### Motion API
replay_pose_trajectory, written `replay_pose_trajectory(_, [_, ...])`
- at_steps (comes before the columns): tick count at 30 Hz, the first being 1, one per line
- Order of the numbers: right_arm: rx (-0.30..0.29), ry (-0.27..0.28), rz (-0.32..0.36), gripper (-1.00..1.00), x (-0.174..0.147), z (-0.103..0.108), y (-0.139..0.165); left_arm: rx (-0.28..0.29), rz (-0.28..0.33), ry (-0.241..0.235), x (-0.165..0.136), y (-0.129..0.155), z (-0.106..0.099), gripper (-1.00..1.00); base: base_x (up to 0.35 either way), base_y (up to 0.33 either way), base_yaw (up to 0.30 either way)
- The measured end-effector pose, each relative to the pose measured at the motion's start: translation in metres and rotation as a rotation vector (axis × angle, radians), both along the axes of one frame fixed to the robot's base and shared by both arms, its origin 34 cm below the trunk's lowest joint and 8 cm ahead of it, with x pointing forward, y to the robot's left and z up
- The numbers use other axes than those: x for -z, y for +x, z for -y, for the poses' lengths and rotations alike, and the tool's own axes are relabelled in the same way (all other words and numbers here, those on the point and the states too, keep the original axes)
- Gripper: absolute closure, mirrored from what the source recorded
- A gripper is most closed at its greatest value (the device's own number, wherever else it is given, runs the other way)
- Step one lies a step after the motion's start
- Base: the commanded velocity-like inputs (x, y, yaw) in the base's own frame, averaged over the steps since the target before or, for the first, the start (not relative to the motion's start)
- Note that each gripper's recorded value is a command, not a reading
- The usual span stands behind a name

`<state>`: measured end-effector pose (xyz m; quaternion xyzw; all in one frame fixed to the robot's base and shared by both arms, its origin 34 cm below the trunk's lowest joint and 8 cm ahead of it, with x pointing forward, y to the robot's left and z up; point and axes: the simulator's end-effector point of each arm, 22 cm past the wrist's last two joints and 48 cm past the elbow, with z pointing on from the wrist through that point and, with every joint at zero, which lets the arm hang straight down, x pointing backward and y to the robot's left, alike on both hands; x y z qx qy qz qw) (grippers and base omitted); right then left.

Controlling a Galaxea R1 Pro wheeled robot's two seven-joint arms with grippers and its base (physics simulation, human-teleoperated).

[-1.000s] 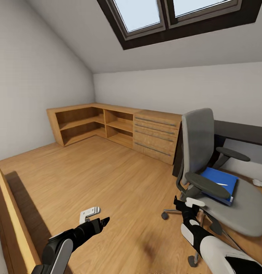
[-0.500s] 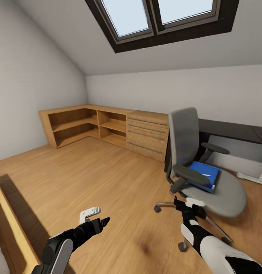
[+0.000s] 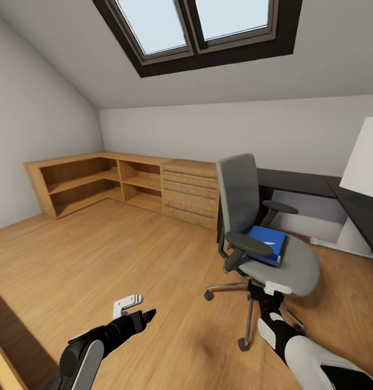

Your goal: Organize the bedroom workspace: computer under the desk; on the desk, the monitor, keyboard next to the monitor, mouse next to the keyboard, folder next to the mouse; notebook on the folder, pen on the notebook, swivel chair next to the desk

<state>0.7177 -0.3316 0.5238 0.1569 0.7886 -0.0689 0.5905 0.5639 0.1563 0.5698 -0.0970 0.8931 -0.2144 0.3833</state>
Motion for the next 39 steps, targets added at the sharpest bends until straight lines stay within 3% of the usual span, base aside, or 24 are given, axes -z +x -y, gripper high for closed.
replay_pose_trajectory(12, [-0.001, 0.0, 0.0, -1.0, 0.0003, -0.0002, 0.0002, -0.002, 0.0, 0.0, 0.0002, 0.0003, -0.0007, -1.0, -0.121, 0.0, -0.235])
replay_pose_trajectory(24, [0.0, 0.001, -0.002, -1.0, 0.0006, 0.0, 0.0001, -0.005, 0.0, 0.001, 0.0004, 0.0004, -0.0025, -1.0, -0.294, 0.0, -0.02])
replay_pose_trajectory(39, [0.005, 0.006, 0.001, -1.0, -0.0004, 0.0006, -0.0002, -0.005, 0.001, 0.001, -0.0003, 0.0003, -0.0027, -1.0, -0.028, 0.0, -0.026])
